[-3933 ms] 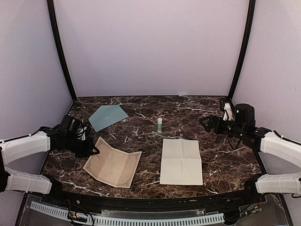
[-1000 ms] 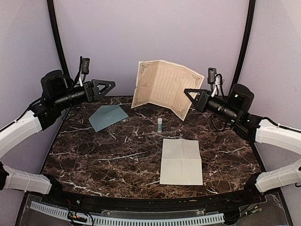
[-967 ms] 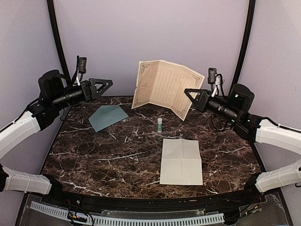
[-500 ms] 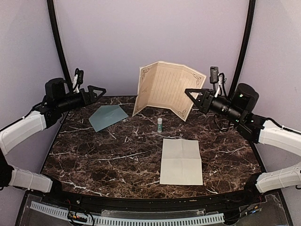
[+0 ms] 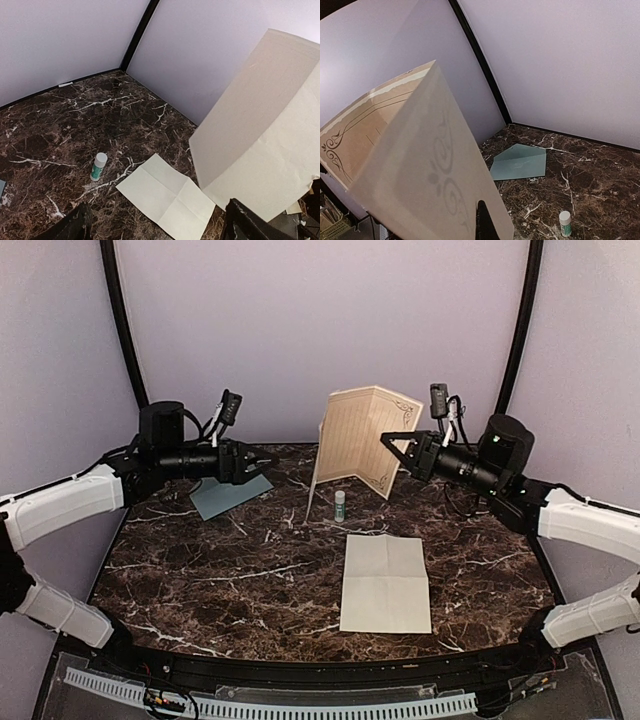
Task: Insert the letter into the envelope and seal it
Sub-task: Fold the letter.
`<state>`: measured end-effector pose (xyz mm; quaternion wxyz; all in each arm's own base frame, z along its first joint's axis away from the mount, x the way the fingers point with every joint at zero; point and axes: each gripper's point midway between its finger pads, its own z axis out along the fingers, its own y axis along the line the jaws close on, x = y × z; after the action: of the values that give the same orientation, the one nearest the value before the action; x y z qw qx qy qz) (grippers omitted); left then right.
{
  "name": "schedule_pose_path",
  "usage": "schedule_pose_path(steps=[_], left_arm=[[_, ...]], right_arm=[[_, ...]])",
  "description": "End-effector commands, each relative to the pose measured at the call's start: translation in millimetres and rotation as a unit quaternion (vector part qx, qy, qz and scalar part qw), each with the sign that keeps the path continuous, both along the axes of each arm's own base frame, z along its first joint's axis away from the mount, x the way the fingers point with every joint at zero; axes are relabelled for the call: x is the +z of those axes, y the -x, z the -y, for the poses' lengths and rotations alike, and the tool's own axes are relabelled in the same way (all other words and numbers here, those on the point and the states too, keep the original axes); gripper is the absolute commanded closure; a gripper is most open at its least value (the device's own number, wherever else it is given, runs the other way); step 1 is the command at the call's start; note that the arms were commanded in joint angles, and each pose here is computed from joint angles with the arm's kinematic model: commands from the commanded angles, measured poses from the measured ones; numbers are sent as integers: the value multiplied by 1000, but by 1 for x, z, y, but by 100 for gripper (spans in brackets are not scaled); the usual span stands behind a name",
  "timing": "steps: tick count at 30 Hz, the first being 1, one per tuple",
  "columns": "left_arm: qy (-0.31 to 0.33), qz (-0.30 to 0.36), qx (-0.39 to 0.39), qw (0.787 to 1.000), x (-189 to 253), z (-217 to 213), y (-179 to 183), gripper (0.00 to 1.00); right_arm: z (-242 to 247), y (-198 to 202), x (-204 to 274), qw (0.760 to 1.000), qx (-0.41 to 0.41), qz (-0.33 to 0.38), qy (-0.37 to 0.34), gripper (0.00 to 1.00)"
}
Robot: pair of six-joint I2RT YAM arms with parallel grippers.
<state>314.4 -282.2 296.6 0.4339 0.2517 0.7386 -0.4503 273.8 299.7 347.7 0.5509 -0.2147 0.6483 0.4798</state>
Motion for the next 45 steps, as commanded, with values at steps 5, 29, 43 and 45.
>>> schedule_pose_path(steps=[5, 29, 43, 45], left_arm=[[1, 59, -78, 995, 26, 39, 30, 9], [10, 93, -129, 987, 35, 91, 35, 8], [5, 102, -146, 984, 37, 98, 50, 6], [2, 101, -144, 984, 34, 99, 48, 6]], right_arm=[[-5, -9, 18, 1000, -1, 4, -8, 100], [-18, -10, 0, 999, 29, -28, 8, 100], [-18, -18, -6, 999, 13, -47, 9, 100], [-20, -18, -6, 999, 19, -48, 9, 100]])
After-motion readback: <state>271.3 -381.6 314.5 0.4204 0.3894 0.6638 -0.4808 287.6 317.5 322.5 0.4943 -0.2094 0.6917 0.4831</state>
